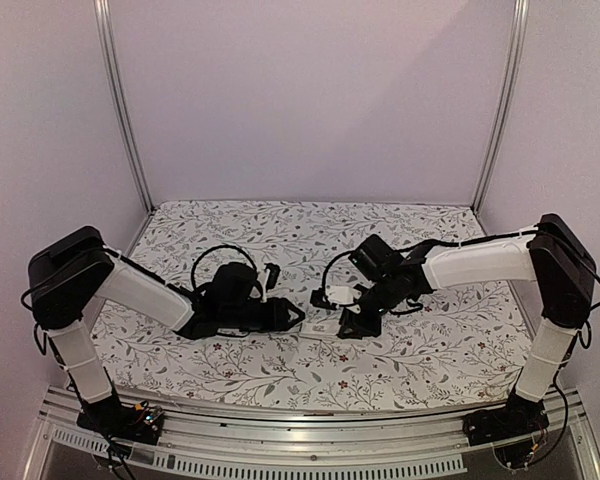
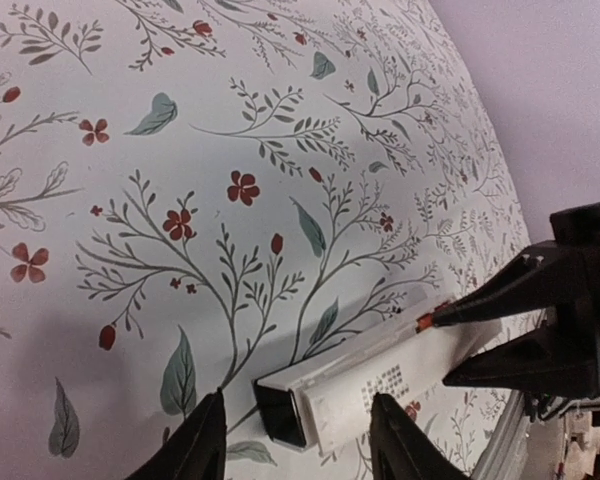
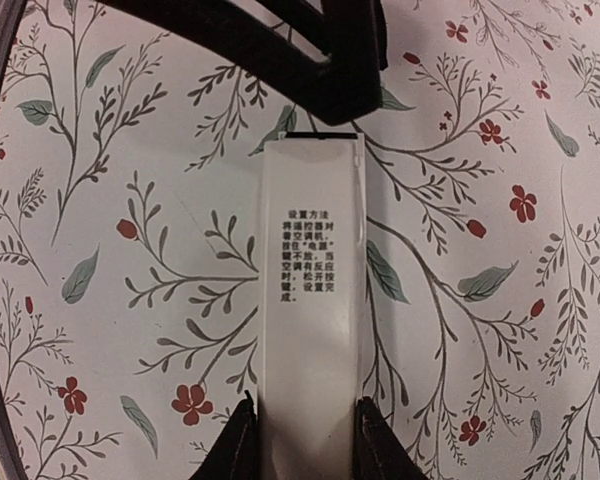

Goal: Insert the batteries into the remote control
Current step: Place the battery cover on the remote control without the battery cover.

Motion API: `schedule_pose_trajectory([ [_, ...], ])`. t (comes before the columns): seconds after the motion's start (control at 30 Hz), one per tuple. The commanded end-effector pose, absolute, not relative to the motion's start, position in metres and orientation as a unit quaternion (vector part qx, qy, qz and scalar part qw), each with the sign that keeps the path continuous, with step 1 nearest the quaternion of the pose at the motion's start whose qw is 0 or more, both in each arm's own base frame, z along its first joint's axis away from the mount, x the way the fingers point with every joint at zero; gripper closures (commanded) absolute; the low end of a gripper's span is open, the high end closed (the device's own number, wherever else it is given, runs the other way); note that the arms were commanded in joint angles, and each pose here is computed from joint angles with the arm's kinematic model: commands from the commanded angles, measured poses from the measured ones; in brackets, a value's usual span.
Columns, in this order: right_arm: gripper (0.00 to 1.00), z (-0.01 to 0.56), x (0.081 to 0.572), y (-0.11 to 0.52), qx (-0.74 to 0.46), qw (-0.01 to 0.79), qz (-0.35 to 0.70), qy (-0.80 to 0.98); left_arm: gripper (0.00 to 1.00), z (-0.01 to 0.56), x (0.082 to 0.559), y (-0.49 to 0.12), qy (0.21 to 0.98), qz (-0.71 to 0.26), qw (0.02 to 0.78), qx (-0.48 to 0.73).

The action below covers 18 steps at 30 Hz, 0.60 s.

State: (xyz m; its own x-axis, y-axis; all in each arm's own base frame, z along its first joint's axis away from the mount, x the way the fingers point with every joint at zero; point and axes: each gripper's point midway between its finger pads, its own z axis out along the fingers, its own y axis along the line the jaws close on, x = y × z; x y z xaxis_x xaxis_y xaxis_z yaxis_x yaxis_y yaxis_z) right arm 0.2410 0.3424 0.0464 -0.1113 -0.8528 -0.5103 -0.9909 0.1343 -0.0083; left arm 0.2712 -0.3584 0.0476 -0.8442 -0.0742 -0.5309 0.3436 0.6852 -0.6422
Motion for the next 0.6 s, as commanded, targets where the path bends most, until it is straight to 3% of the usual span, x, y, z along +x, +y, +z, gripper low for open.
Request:
schedule_pose_trajectory([
  [0.0, 1.00, 0.042, 0.240, 0.348, -0.634, 0.195, 0.179, 0.727, 0.52, 0.036, 0.275, -0.359, 0.888, -0.380, 0.246, 0.080],
  [0.57, 1.00, 0.046, 0.246, 0.346, -0.620, 0.199, 0.174, 0.739, 0.54, 0.036, 0.276, -0.363, 0.889, -0.379, 0.243, 0.087],
])
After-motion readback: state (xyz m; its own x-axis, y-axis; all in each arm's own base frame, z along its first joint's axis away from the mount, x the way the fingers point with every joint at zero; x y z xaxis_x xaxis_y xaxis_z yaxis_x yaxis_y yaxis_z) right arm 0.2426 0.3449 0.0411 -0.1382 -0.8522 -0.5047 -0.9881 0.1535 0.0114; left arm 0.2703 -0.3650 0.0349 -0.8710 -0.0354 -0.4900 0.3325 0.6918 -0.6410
